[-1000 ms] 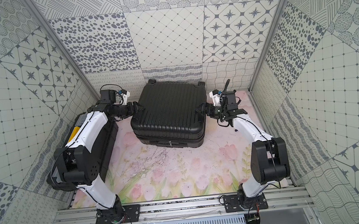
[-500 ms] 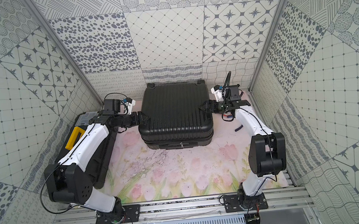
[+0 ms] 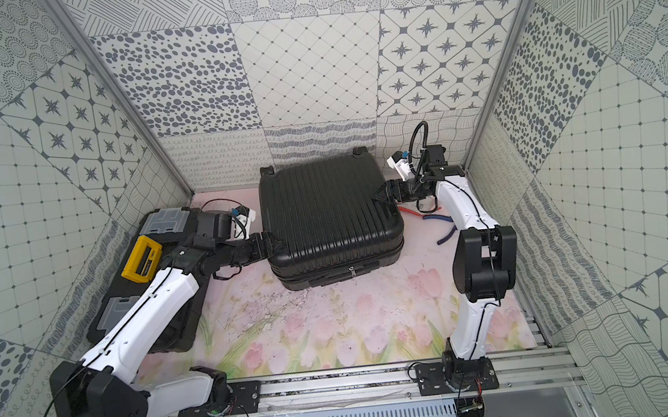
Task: Close the suitcase zippers
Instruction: Adjust the suitcase at the center of the board.
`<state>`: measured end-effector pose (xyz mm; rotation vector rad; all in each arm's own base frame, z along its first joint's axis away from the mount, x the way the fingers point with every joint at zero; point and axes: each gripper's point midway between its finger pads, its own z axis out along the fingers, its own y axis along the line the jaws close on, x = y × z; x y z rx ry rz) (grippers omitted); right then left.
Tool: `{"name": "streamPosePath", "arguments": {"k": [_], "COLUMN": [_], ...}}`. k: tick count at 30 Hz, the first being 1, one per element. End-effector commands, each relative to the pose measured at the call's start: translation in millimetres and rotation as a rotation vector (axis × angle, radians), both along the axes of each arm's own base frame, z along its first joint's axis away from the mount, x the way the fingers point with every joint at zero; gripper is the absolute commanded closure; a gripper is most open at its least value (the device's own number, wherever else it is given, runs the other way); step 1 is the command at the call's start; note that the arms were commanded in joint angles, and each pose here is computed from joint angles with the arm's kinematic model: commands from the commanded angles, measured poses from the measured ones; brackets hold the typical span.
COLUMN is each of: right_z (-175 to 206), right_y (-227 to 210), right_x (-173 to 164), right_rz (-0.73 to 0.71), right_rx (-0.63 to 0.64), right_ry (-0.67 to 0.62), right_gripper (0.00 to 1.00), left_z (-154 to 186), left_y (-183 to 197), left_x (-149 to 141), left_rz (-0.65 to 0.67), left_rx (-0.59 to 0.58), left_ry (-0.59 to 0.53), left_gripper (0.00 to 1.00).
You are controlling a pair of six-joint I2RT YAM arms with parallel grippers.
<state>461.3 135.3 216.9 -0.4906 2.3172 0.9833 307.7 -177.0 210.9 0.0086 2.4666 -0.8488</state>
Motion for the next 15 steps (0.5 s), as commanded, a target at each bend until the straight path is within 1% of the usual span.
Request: {"name": "streamPosePath", "arguments": {"k": [1, 3, 4, 5, 7, 9, 11, 12, 13, 15], "right_z": [-26.3, -24.0, -21.8, -18.7, -10.7, -2.3, 8.7, 16.9, 23.8, 41.3], "right_y": [51.1, 48.3, 46.7, 43.5, 34.9, 19.4, 1.9, -3.8, -8.8, -18.2], "right_x": [-39.7, -30.2, -24.9, -17.0, -2.4, 13.3, 25.0, 27.7, 29.2, 29.5], "right_rz": [0.252, 0.229, 0.211, 0.174, 0.099, -0.012, -0.121, -0.152, -0.181, -0.237], "right_rx": [0.016, -0.014, -0.027, -0.043, -0.076, -0.124, -0.158, -0.161, -0.168, -0.193], "right_ry": [0.073, 0.048, 0.034, 0.015, -0.028, -0.079, -0.122, -0.153, -0.176, -0.235], "right_gripper": [0.16, 0.16, 0.16, 0.16, 0.16, 0.14, 0.13, 0.13, 0.12, 0.1], "left_z": [-13.9, -9.3, -8.5, -6.0, -4.4, 1.3, 12.4, 19.3, 26.2, 42.2], "left_y": [-35.6, -30.3, -23.8, -15.0, 6.7, 30.3, 47.6, 55.2, 59.5, 67.4], "left_x": [-71.8, -72.4, -72.1, -68.9, -63.6, -55.6, -43.1, -34.2, -24.5, -0.2], "left_rz": [-0.133, -0.116, -0.101, -0.081, -0.019, 0.043, 0.091, 0.122, 0.147, 0.208], "left_rx": [-0.157, -0.125, -0.084, -0.028, 0.102, 0.234, 0.332, 0.365, 0.371, 0.358], "left_ry": [0.292, 0.278, 0.266, 0.237, 0.22, 0.202, 0.169, 0.147, 0.126, 0.078], "left_gripper": [0.26, 0.26, 0.26, 0.26, 0.25, 0.25, 0.24, 0.24, 0.24, 0.23]}}
